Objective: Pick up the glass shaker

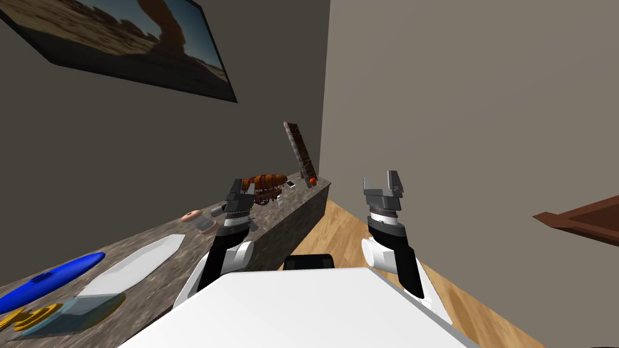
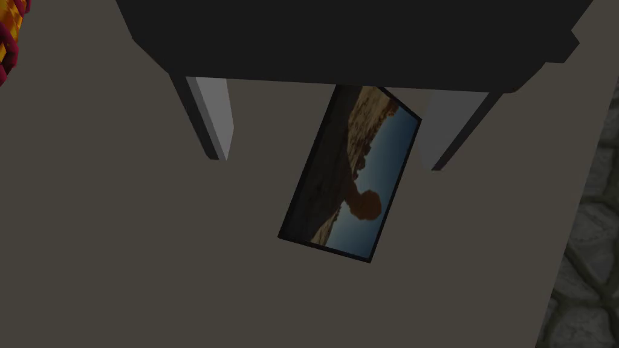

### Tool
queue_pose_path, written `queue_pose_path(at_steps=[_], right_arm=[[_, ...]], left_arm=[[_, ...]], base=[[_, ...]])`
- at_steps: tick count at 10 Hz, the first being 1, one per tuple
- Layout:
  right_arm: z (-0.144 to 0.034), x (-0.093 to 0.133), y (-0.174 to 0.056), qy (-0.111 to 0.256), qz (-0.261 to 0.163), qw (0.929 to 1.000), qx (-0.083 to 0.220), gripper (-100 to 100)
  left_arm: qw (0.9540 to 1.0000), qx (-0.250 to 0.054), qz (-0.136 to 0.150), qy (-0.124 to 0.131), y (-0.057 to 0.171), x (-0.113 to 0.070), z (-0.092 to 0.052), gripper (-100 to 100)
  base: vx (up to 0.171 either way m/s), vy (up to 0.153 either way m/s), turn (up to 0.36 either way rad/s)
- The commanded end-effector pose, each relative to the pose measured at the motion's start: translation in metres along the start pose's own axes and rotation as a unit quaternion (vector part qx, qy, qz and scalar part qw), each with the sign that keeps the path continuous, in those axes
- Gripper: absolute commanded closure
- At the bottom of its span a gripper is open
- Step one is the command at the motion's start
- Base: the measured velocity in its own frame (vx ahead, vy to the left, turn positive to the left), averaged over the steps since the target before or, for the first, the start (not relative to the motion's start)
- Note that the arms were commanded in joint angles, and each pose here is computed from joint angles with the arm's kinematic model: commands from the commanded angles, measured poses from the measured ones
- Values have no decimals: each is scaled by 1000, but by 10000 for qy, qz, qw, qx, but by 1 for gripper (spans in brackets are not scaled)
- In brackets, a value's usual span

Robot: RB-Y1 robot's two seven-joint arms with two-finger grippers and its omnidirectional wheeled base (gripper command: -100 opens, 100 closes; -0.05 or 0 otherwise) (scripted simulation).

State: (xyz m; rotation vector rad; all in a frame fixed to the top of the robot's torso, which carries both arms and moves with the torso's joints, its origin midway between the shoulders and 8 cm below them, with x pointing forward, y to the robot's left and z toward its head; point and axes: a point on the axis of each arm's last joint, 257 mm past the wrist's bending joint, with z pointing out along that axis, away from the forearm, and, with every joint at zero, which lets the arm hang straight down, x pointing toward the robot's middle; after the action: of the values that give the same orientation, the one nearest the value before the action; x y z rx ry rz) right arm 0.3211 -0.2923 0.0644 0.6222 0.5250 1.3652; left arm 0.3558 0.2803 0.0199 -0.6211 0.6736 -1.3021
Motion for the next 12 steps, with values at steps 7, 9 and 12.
queue_pose_path(at_steps=[7, 9, 12], right_arm=[[0, 0, 0, 0, 2, 10000, -1, 0], [0, 0, 0, -1, 1, 10000, -1, 0], [0, 0, 0, -1, 2, 10000, -1, 0]], left_arm=[[9878, -946, 995, 740, 75, 4, -23, -100], [9793, -1251, 1304, 913, 100, 0, -34, -100], [9621, -1700, 1777, 1176, 136, -9, -52, -100]], base=[[-78, -101, -9], [-60, -133, -8], [-95, -150, -10]])
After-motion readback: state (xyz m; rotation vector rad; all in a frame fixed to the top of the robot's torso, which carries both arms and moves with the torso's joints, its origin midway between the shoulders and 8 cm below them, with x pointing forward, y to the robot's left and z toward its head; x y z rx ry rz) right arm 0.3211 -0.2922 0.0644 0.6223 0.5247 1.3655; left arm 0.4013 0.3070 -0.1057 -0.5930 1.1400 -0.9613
